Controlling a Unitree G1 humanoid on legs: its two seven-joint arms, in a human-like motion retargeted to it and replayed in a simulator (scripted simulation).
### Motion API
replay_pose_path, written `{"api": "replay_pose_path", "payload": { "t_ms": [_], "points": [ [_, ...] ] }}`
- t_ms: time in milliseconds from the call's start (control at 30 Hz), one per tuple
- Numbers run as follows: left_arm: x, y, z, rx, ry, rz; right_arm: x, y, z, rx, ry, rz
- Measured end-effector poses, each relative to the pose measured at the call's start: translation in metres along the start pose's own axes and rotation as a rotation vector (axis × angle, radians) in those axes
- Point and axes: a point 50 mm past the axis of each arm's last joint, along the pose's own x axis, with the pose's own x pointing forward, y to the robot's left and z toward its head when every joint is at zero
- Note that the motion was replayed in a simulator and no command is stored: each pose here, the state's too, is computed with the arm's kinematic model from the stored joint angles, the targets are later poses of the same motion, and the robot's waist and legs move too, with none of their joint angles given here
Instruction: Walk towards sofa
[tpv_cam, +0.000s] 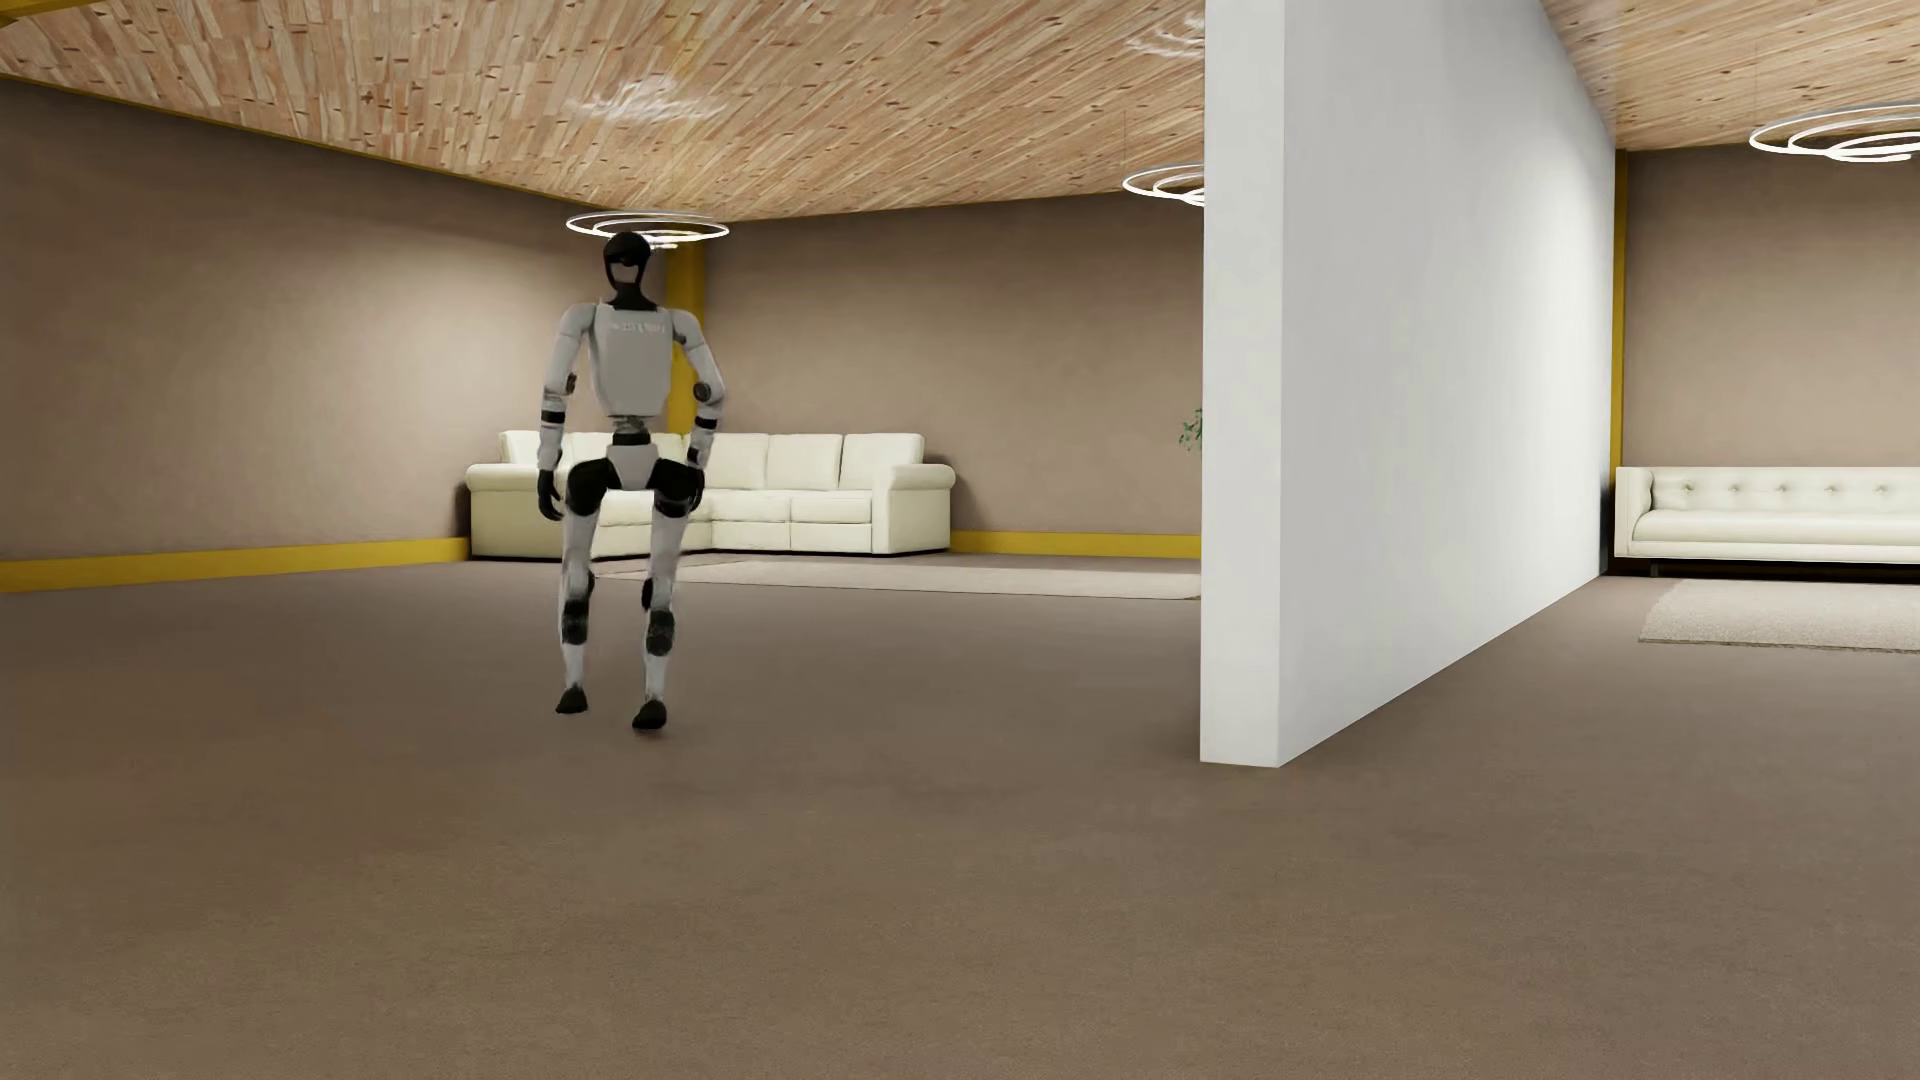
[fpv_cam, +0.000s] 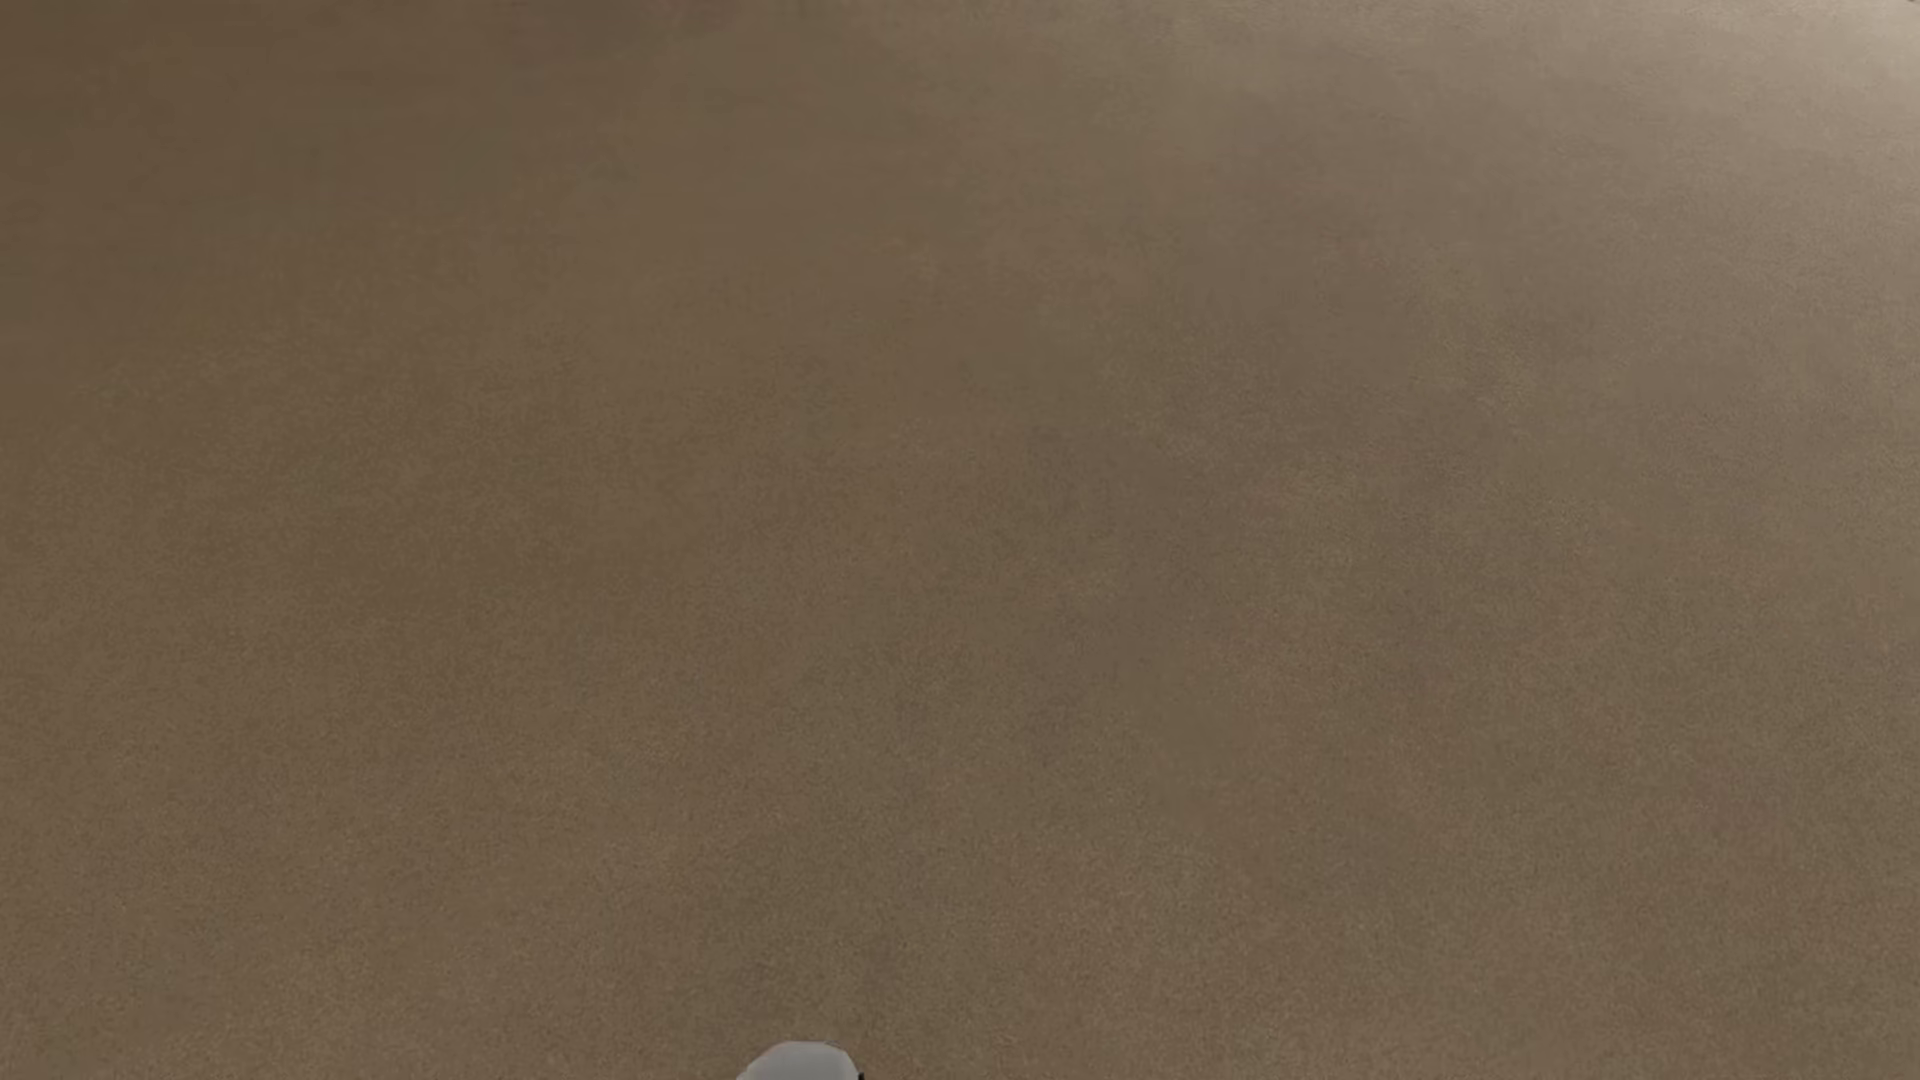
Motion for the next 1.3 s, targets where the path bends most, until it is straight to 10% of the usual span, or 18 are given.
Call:
{"api": "replay_pose_path", "payload": {
  "t_ms": [167,333,633,767,1167,1300],
  "points": [
    [-0.004,-0.004,-0.013,-0.032,0.034,0.001,0.004,-0.044,0.073,0.014,-0.255,-0.124],
    [0.001,-0.004,-0.024,-0.014,0.125,-0.005,0.007,0.014,0.004,-0.023,0.013,0.046],
    [0.001,0.06,0.111,-0.011,-0.361,0.159,-0.057,0.075,-0.118,-0.051,0.432,0.228],
    [0.006,0.048,0.083,-0.106,-0.269,0.147,-0.07,0.088,-0.133,-0.062,0.503,0.271],
    [-0.006,-0.019,-0.032,-0.025,0.121,-0.04,0.009,-0.057,0.07,0.003,-0.215,-0.152],
    [-0.012,-0.026,-0.058,0.012,0.237,-0.07,0.011,-0.028,0.035,0.053,-0.096,-0.091]
  ]
}}
